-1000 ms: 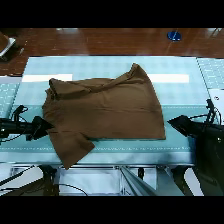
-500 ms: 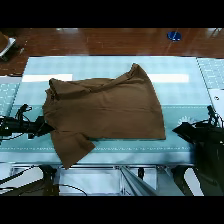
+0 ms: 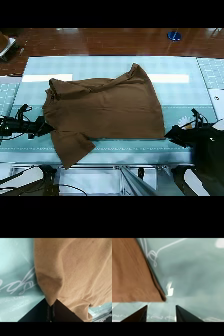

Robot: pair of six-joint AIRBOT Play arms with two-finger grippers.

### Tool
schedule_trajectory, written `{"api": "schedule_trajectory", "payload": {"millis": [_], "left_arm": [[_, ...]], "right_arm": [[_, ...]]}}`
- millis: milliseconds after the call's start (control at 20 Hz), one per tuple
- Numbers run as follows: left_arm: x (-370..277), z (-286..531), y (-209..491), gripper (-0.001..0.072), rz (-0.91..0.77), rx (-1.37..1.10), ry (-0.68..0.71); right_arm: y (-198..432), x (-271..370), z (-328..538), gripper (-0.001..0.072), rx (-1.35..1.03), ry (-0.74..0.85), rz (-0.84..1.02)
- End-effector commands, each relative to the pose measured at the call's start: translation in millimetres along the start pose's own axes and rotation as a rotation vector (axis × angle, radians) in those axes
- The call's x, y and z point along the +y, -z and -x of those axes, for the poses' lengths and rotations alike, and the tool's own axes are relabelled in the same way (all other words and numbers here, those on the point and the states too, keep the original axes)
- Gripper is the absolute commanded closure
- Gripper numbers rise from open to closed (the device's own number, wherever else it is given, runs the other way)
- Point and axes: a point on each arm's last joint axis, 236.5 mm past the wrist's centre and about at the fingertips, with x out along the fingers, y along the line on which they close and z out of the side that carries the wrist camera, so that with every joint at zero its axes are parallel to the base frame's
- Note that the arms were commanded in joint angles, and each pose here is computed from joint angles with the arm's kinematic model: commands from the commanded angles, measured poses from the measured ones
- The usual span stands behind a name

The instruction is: Fold the shirts.

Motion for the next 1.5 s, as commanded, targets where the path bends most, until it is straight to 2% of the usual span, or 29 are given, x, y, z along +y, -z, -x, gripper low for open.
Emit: {"api": "schedule_trajectory", "payload": {"millis": [0, 150, 200, 250, 300, 450, 550, 650, 850, 1000, 1150, 1250, 1450], "left_arm": [[0, 0, 0, 0.069, 0.0, 0.002, 0.0], [1, 0, -2, 0.0691, 0.0, -0.006, -0.003], [-1, 0, -3, 0.0691, 0.0, -0.013, 0.002], [-7, 2, -6, 0.0691, -0.011, -0.029, 0.024], [-21, 6, -13, 0.0691, -0.032, -0.067, 0.07], [-93, 51, -50, 0.0691, -0.12, -0.291, 0.284], [-160, 120, -70, 0.0691, -0.243, -0.52, 0.436], [-222, 208, -68, 0.0691, -0.394, -0.784, 0.506], [-320, 375, 20, 0.0691, -0.731, -1.336, 0.449], [-362, 445, 116, 0.0692, -0.922, -1.632, 0.367], [-377, 468, 199, 0.0691, -1.055, -1.817, 0.188], [-370, 477, 234, 0.0691, -1.06, -1.914, 0.042], [-351, 476, 268, 0.0691, -1.073, -1.951, -0.028]], "right_arm": [[-10, 19, -23, 0.0307, 0.012, -0.061, -0.007], [-17, 28, -38, 0.0317, 0.019, -0.091, -0.024], [-21, 35, -39, 0.0431, 0.02, -0.111, -0.008], [-28, 47, -35, 0.0629, 0.01, -0.137, 0.046], [-40, 65, -24, 0.0682, -0.018, -0.175, 0.112], [-86, 122, 38, 0.0682, -0.122, -0.242, 0.254], [-114, 171, 106, 0.0683, -0.233, -0.272, 0.392], [-133, 215, 189, 0.0683, -0.422, -0.259, 0.528], [-113, 263, 370, 0.0682, -0.936, -0.118, 0.714], [-44, 265, 478, 0.0683, -1.297, -0.021, 0.761], [31, 247, 531, 0.0683, -1.511, 0.056, 0.765], [67, 228, 544, 0.0683, -1.583, 0.103, 0.74], [104, 206, 547, 0.0683, -1.618, 0.143, 0.703]]}}
